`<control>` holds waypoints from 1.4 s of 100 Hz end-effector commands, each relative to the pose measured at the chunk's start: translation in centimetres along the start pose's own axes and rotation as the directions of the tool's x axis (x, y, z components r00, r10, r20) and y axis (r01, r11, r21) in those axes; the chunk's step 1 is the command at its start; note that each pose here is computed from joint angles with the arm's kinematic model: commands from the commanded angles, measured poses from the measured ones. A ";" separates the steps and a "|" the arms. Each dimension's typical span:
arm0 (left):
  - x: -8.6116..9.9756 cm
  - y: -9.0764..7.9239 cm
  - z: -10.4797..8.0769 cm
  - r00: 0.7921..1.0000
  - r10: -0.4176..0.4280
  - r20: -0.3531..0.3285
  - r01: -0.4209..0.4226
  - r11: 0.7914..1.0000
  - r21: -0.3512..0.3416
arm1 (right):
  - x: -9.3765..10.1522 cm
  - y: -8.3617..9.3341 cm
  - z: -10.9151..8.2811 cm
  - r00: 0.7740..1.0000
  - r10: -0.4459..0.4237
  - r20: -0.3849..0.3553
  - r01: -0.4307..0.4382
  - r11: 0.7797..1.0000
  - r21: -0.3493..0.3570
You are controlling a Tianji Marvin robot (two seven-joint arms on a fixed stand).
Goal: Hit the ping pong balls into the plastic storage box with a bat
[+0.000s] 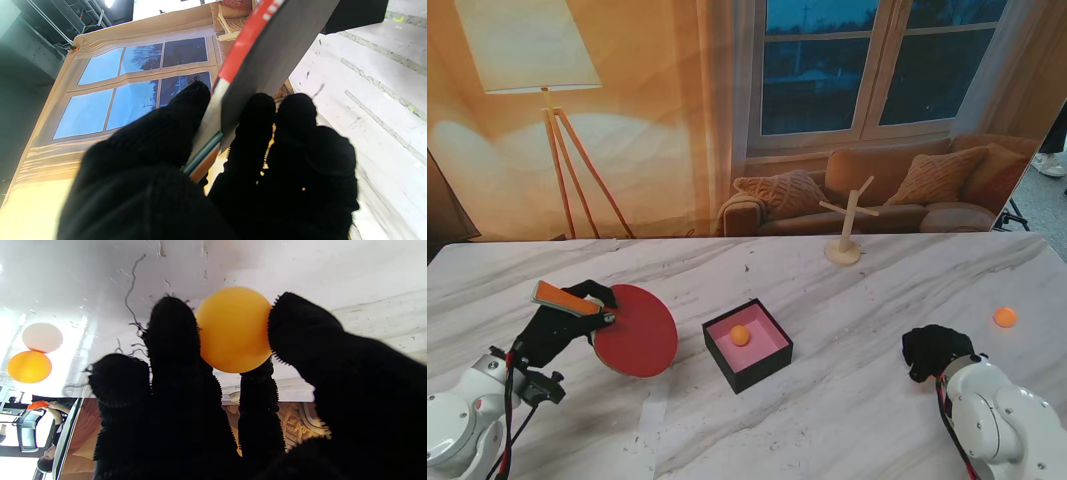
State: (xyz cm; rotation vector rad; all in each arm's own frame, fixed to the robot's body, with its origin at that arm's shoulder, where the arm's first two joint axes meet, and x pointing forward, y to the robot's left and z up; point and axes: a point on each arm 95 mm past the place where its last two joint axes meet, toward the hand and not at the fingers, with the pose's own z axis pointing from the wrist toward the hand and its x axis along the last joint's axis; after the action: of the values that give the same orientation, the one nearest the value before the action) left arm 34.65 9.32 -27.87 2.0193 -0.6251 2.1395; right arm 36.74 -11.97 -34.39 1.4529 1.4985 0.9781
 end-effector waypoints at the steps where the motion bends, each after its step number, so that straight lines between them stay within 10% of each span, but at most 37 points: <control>1: 0.2 0.3 -0.1 1.000 0.000 -0.003 0.000 1.000 -0.014 | 0.0 0.3 -0.2 1.000 -0.003 -0.003 0.003 1.000 0.002; 72: 0.4 0.5 0.1 1.000 -0.005 -0.002 0.005 1.000 -0.024 | 0.4 5.4 -0.8 0.998 0.034 -0.058 -0.044 0.985 -0.169; 140: 0.4 1.0 0.4 1.000 -0.017 -0.010 0.016 0.999 -0.046 | 9.3 11.6 -1.2 0.933 0.153 -0.327 -0.236 0.944 -0.231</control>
State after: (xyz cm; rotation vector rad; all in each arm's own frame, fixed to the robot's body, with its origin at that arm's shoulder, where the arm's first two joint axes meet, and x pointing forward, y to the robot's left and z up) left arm 34.70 8.51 -27.80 1.9997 -0.6339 2.1169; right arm 39.84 -3.64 -24.70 1.3241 1.3805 1.4862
